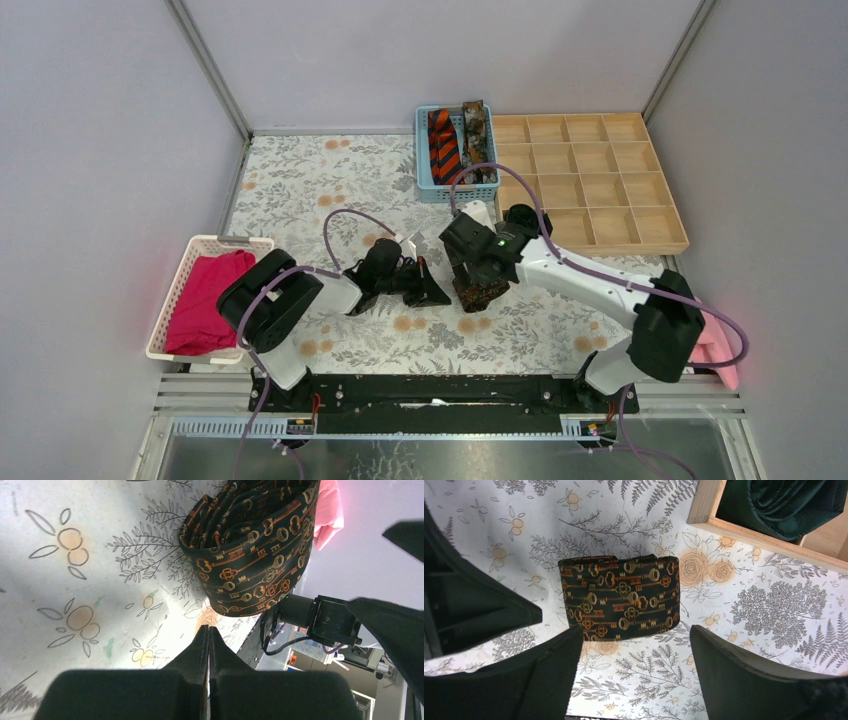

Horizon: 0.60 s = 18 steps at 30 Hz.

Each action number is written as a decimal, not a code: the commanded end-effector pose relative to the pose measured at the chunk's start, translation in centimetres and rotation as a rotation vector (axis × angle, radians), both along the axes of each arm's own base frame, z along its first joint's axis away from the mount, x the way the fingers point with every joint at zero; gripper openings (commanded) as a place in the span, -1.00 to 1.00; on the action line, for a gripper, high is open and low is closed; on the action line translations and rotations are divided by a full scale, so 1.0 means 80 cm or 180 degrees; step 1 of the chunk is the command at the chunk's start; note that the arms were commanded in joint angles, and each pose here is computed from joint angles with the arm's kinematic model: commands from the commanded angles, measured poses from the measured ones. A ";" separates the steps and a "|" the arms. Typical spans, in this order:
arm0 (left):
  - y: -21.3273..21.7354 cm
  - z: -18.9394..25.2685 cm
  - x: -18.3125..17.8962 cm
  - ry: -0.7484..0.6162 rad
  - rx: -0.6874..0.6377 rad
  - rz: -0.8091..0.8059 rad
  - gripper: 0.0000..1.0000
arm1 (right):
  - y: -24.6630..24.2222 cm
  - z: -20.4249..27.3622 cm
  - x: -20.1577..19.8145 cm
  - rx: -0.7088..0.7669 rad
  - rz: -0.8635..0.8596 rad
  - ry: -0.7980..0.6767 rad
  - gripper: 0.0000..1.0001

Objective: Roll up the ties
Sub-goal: Roll the tie at the center of the board.

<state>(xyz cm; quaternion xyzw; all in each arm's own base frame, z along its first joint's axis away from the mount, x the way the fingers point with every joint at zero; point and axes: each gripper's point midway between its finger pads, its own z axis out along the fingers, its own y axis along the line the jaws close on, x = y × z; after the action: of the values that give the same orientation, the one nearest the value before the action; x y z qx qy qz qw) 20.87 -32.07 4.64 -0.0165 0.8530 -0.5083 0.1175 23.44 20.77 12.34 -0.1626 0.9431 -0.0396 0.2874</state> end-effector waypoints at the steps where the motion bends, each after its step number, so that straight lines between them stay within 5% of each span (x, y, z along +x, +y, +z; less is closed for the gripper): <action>1: 0.009 0.021 0.040 -0.0286 0.0139 0.0204 -1.00 | -0.017 0.010 -0.037 0.0341 -0.0129 0.0147 0.56; 11: -0.013 0.017 0.152 -0.0652 0.0571 0.0340 -1.00 | -0.060 -0.083 -0.094 0.0347 -0.0506 0.0541 -0.27; 18: -0.032 -0.036 0.169 -0.0494 0.0620 0.0164 -1.00 | -0.072 -0.115 -0.092 0.0156 -0.0724 0.0524 -0.60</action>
<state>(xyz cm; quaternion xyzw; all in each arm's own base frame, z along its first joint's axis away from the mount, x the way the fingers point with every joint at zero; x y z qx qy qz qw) 34.55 -35.16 4.56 0.0050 0.8706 -0.4412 0.2176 14.70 13.99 3.18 -0.0857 0.9785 -0.0395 0.1836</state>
